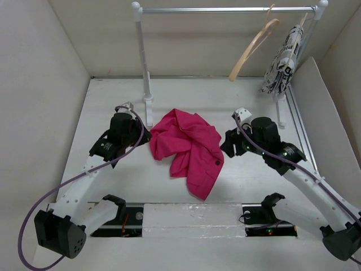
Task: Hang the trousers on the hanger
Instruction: Flatten out the trousers at the center of the board.
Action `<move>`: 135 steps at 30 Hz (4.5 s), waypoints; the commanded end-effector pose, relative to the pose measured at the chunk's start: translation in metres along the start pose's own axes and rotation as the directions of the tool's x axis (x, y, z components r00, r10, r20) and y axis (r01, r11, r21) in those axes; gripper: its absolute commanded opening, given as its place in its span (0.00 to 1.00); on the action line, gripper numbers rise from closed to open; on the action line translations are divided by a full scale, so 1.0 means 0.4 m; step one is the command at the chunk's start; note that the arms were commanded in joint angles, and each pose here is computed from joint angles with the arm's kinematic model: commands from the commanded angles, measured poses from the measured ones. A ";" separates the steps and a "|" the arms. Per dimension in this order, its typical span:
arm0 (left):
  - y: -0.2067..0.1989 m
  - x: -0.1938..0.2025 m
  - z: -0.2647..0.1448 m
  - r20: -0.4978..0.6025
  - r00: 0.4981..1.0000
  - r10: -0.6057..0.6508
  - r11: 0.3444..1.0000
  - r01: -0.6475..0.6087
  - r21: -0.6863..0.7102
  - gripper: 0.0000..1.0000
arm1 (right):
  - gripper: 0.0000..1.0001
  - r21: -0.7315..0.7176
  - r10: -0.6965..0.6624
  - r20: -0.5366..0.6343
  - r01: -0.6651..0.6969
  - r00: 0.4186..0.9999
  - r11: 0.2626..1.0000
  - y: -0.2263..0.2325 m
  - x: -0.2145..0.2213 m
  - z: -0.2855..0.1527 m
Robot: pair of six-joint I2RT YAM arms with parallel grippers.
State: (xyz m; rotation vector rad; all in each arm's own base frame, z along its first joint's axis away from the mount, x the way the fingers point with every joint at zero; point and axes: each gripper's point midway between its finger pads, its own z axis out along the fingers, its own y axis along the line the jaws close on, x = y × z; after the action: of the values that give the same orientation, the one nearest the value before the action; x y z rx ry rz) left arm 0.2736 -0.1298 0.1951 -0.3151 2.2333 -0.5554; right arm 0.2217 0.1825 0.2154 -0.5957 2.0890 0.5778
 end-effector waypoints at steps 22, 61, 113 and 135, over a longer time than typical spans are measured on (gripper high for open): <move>0.051 0.221 0.342 -0.244 0.969 -0.031 0.995 0.053 0.084 0.61 | 0.40 -0.153 0.075 -0.072 -0.085 0.995 0.985 -0.068 0.127 0.296; 0.096 -0.474 -0.376 0.627 0.751 0.205 0.880 0.139 -0.454 0.00 | 0.00 0.288 0.022 0.242 -0.093 0.970 0.953 -0.078 -0.221 -0.417; -0.188 0.287 0.537 -0.188 0.981 -0.056 0.994 0.037 -0.101 0.47 | 0.54 0.048 0.222 -0.252 -0.217 0.942 0.975 0.055 0.300 0.129; -0.038 -0.039 0.130 0.144 0.983 0.114 0.945 -0.063 -0.320 0.00 | 0.55 0.328 0.511 -0.245 -0.425 0.824 0.843 -0.196 0.457 0.130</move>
State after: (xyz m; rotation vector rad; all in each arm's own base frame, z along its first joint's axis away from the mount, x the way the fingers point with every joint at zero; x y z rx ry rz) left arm 0.3470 -0.2165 0.1653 -0.3618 2.2140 -0.3513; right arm 0.2046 0.1171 0.0264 -0.0038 2.6187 0.4276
